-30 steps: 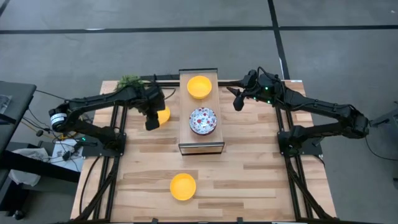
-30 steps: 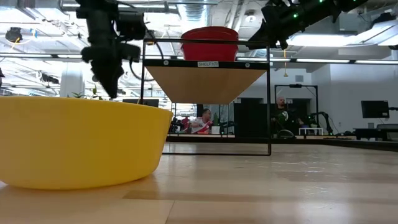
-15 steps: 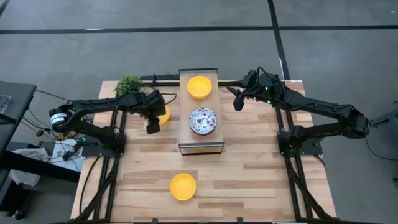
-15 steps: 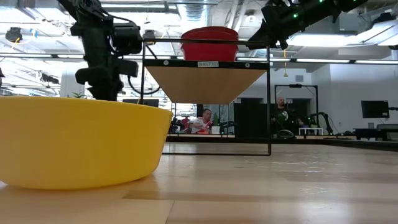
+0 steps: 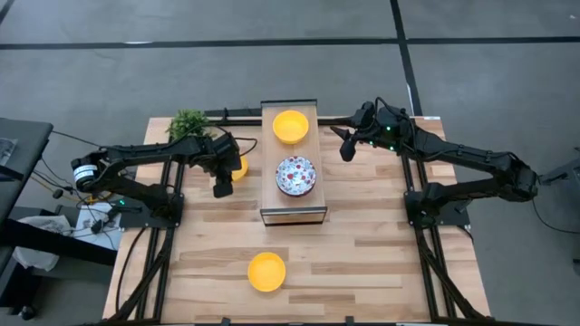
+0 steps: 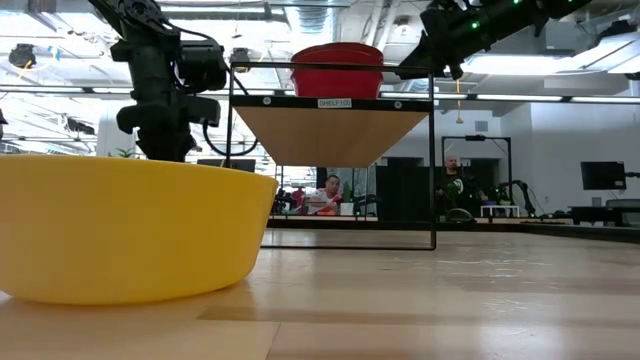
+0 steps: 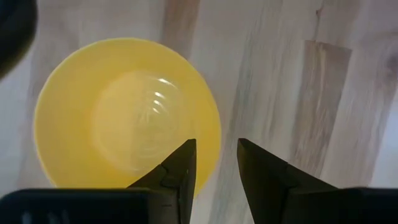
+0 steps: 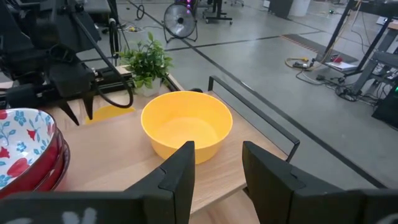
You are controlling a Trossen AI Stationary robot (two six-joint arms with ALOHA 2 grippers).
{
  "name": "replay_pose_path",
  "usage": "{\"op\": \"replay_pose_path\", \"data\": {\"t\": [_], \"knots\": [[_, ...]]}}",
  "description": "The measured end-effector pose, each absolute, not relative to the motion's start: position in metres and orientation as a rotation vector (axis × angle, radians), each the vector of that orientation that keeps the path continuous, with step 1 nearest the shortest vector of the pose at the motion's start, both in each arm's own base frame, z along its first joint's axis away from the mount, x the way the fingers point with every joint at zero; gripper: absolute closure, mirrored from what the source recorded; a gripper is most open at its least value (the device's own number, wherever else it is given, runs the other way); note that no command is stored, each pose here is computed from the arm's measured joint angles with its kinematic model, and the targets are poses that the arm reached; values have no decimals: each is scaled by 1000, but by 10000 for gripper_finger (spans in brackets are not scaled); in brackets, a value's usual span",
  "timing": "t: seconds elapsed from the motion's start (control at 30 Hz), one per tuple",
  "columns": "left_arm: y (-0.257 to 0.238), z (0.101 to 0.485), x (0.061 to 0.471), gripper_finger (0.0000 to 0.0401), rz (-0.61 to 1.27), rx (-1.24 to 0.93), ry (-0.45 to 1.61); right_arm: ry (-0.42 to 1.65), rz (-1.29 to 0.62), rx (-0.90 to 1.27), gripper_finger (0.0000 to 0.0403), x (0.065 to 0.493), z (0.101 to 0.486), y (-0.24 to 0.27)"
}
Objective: Pick & Place Mini bowls
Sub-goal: Stack the yellow bowl on top of the yellow bowl on the shelf
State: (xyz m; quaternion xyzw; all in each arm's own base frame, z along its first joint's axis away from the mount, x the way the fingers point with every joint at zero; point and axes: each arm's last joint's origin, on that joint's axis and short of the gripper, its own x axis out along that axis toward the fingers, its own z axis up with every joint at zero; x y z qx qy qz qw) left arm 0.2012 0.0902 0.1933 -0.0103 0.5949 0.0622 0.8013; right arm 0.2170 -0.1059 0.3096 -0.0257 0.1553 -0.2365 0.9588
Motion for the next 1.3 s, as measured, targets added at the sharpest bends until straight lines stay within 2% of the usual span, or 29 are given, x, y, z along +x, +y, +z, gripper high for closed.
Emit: {"op": "replay_pose_path", "data": {"t": [0.37,0.53,1.03,1.3], "knots": [[89,193,202,286,92,-28,1259,315,-480,-52,278,217,310,-106],[85,180,195,286,41,-34,1289,315,-480,-52,278,217,310,-106],[87,174,196,286,114,24,1278,305,-487,-11,278,217,310,-106],[85,188,192,286,153,46,1206,300,-489,7,278,217,310,-106]]}}
